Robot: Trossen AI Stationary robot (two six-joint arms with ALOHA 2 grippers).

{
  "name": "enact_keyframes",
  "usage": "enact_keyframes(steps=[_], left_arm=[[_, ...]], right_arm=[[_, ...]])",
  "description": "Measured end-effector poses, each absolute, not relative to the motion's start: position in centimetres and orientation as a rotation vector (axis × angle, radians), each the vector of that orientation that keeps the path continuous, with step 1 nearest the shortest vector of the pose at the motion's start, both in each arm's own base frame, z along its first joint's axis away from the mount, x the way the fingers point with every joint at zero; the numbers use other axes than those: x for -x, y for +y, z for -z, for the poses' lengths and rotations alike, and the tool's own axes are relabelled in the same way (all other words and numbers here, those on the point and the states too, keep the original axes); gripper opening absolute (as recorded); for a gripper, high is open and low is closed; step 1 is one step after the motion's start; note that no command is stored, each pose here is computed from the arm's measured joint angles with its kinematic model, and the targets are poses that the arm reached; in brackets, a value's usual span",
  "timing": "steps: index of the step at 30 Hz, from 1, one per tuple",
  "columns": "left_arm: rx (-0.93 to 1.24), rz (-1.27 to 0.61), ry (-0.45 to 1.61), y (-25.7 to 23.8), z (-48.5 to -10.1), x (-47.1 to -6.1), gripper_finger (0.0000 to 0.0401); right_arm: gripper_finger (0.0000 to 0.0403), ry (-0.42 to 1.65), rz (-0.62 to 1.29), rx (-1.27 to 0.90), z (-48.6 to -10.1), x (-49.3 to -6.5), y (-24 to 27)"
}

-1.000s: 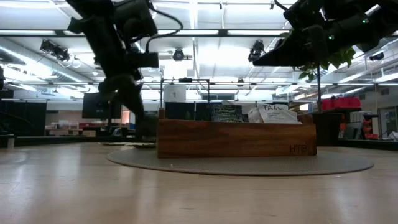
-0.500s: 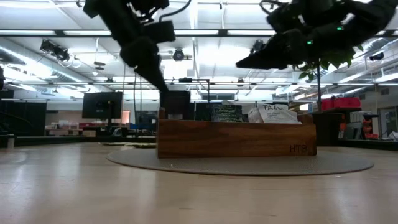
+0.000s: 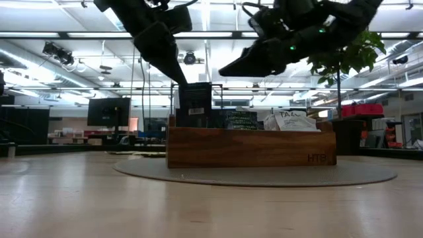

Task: Pick & Place Tea
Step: Put the purple tea bag into the middle section of the wooden organizer

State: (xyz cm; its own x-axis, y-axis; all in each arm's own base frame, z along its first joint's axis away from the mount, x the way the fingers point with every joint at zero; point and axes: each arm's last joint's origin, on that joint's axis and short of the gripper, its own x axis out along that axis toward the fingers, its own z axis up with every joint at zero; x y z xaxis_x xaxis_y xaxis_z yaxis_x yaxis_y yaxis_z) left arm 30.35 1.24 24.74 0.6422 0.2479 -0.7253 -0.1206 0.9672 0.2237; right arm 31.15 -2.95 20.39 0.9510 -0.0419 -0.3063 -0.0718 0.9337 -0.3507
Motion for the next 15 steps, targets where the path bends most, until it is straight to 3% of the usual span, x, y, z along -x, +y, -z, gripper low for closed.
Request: enact_keyframes(steps=[15], left_arm=[[-0.152, -0.199, 0.829, 1.2, -24.9, -30.5, 0.0001]], right_arm=[[0.0206, 0.379, -0.095, 0.352, -19.6, -34.8, -3.4]])
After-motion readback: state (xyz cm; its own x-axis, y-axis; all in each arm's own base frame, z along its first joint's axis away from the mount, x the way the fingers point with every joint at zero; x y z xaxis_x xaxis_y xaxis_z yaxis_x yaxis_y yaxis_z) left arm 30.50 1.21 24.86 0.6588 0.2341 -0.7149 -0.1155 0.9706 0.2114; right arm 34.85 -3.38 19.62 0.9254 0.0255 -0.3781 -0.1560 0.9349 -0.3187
